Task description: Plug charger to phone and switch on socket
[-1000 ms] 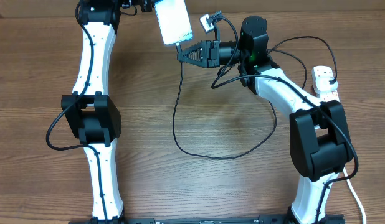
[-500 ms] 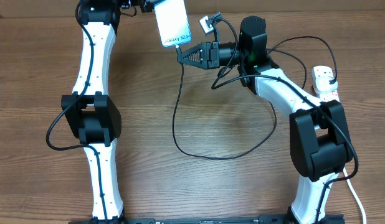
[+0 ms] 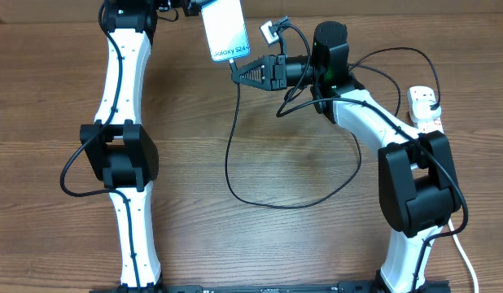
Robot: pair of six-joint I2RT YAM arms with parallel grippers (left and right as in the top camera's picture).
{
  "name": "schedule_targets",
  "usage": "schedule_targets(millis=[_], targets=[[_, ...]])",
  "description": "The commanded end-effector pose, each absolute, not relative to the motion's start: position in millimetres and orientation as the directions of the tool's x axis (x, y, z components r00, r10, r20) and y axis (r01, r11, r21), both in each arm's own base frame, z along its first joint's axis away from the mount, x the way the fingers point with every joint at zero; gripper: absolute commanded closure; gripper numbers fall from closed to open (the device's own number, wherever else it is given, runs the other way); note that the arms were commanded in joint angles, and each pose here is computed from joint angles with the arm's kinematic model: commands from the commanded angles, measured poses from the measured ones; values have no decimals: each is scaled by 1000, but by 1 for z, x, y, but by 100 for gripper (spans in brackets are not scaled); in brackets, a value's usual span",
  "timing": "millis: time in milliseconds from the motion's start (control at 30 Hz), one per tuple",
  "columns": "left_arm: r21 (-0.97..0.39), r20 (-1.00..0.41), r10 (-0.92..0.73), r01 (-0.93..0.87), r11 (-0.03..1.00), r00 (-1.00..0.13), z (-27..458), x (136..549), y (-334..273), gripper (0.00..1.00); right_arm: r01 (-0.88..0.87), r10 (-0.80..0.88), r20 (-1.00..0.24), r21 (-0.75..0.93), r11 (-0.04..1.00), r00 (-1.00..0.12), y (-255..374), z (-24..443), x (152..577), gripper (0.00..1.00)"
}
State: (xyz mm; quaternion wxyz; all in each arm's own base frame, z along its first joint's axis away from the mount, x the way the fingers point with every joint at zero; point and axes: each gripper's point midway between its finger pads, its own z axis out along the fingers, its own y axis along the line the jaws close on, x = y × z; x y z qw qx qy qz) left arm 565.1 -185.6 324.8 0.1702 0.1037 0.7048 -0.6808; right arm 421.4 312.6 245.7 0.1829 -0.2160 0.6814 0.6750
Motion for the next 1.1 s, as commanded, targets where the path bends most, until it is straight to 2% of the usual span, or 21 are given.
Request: schedule_targets(millis=[0,733,1067], targets=[[-904,-427,-20,427,15,-904,336,550,-192,96,-567,8,-568,823,29,-823,307,250,437,96],[-910,-414,-45,413,33,-909,333,555,-197,96,-564,32,-566,824,48,-824,302,250,444,96],[-877,-481,-12,480,17,-877,334,548,-204,96,-546,55,-550,834,74,-833,302,246,449,96]])
